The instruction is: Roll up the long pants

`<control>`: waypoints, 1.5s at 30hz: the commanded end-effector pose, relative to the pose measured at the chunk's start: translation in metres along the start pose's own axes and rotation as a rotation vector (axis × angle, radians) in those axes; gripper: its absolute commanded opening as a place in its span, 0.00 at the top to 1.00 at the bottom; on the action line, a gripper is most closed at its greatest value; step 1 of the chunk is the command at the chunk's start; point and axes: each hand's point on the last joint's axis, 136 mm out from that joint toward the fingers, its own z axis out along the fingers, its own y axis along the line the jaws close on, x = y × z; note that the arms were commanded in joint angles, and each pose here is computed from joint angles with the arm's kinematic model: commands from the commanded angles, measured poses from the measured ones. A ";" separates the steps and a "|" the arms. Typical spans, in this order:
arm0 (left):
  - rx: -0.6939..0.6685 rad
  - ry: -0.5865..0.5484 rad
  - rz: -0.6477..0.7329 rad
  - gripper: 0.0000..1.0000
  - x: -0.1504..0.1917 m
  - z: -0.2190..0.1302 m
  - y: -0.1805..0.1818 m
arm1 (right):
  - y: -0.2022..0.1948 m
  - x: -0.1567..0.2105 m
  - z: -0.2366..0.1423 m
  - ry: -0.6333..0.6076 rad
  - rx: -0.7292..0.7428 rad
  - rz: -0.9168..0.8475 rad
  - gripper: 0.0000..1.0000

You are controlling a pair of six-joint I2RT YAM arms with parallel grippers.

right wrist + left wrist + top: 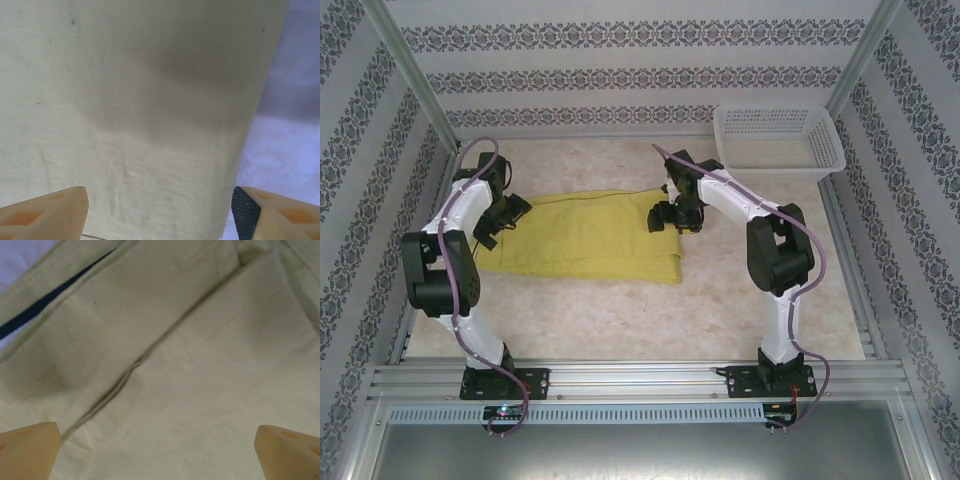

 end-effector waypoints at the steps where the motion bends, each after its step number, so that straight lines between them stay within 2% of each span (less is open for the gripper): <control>1: -0.014 -0.011 0.036 0.02 -0.008 0.005 0.003 | -0.001 0.000 -0.011 -0.027 -0.013 -0.004 0.23; 14: 0.008 0.032 0.039 0.05 -0.001 0.035 -0.004 | -0.008 0.003 -0.002 -0.006 -0.014 0.022 0.23; 16: 0.012 0.039 0.042 0.13 0.000 0.037 -0.005 | -0.009 0.003 -0.001 -0.002 -0.012 0.025 0.23; 19: 0.021 0.044 0.042 0.19 0.001 0.040 -0.007 | -0.009 0.003 0.001 0.001 -0.012 0.028 0.23; 23: 0.029 0.053 0.042 0.21 0.001 0.043 -0.010 | -0.010 0.004 0.003 0.005 -0.014 0.033 0.23; 27: 0.027 0.054 0.044 0.41 0.001 0.044 -0.011 | -0.011 0.006 0.004 0.010 -0.013 0.035 0.23; 28: 0.026 0.053 0.043 0.50 0.000 0.043 -0.011 | -0.011 0.006 0.005 0.011 -0.012 0.036 0.23; 30: 0.029 0.060 0.046 0.79 0.001 0.043 -0.012 | -0.011 0.006 0.006 0.012 -0.014 0.038 0.23; 32: 0.033 0.062 0.047 0.98 0.000 0.041 -0.013 | -0.010 0.006 0.006 0.012 -0.019 0.040 0.23; 37: 0.044 0.052 0.050 1.00 -0.003 0.025 -0.016 | -0.010 0.006 0.008 0.016 -0.023 0.046 0.23; 45: 0.064 -0.018 0.051 1.00 -0.015 -0.049 -0.012 | -0.015 0.008 0.011 0.024 -0.009 0.042 0.23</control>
